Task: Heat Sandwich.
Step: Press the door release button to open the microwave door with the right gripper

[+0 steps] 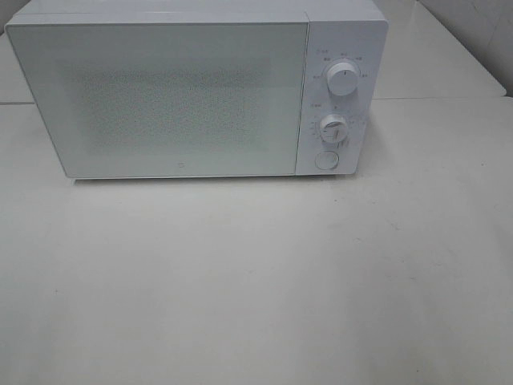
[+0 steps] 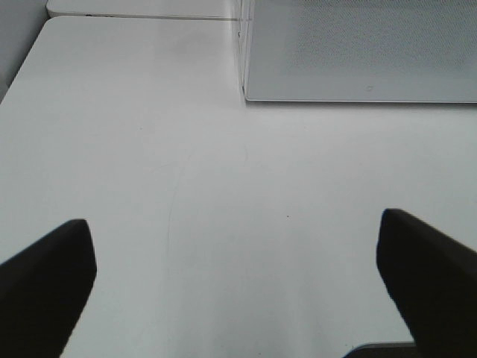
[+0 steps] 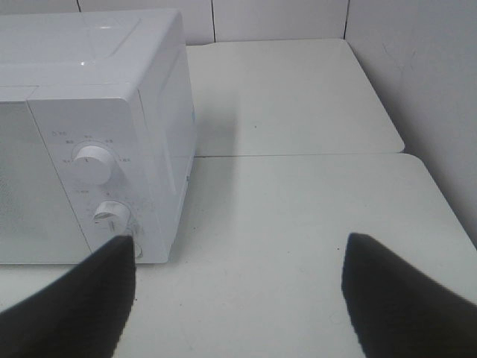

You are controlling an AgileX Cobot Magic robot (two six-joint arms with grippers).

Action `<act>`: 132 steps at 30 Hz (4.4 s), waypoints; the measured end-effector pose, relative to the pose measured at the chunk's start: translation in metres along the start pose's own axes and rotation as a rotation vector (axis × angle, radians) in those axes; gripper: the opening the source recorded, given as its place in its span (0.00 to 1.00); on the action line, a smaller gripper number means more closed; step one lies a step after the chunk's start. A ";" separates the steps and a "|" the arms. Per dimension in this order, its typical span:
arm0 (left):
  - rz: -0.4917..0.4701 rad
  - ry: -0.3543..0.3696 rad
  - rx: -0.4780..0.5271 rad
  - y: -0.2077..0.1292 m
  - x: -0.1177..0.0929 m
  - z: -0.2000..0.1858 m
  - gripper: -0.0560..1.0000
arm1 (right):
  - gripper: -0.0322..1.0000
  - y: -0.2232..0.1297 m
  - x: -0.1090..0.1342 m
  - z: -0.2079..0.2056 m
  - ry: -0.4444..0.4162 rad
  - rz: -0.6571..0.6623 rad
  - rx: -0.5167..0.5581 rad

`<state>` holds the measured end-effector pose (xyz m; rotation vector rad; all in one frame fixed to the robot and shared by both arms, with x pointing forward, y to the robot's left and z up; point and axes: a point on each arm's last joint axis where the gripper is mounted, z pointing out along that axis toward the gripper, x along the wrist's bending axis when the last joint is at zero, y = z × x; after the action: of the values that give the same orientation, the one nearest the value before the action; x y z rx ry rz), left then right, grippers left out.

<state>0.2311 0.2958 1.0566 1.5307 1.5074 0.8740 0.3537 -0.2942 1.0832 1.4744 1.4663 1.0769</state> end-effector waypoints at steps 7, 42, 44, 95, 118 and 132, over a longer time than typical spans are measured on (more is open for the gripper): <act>0.000 0.000 0.000 0.000 0.000 0.000 0.97 | 0.75 0.001 0.000 0.029 -0.003 0.001 0.037; 0.000 0.000 0.000 0.000 0.000 0.000 0.97 | 0.75 -0.074 0.016 0.117 0.037 -0.048 -0.156; 0.000 0.000 0.000 0.000 0.000 0.000 0.97 | 0.75 -0.077 0.020 0.120 0.048 -0.056 -0.150; 0.000 0.000 0.000 0.000 0.000 0.000 0.97 | 0.75 -0.139 0.127 0.160 0.055 -0.008 0.026; 0.000 0.000 0.000 0.000 0.000 0.000 0.97 | 0.75 -0.146 0.128 0.160 -0.007 1.241 0.133; 0.000 0.000 0.000 0.000 0.000 0.000 0.97 | 0.34 -0.146 0.126 0.160 -0.044 1.554 0.125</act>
<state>0.2311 0.2958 1.0566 1.5307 1.5074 0.8740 0.4514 -0.1575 0.8972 2.7326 0.0644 1.7099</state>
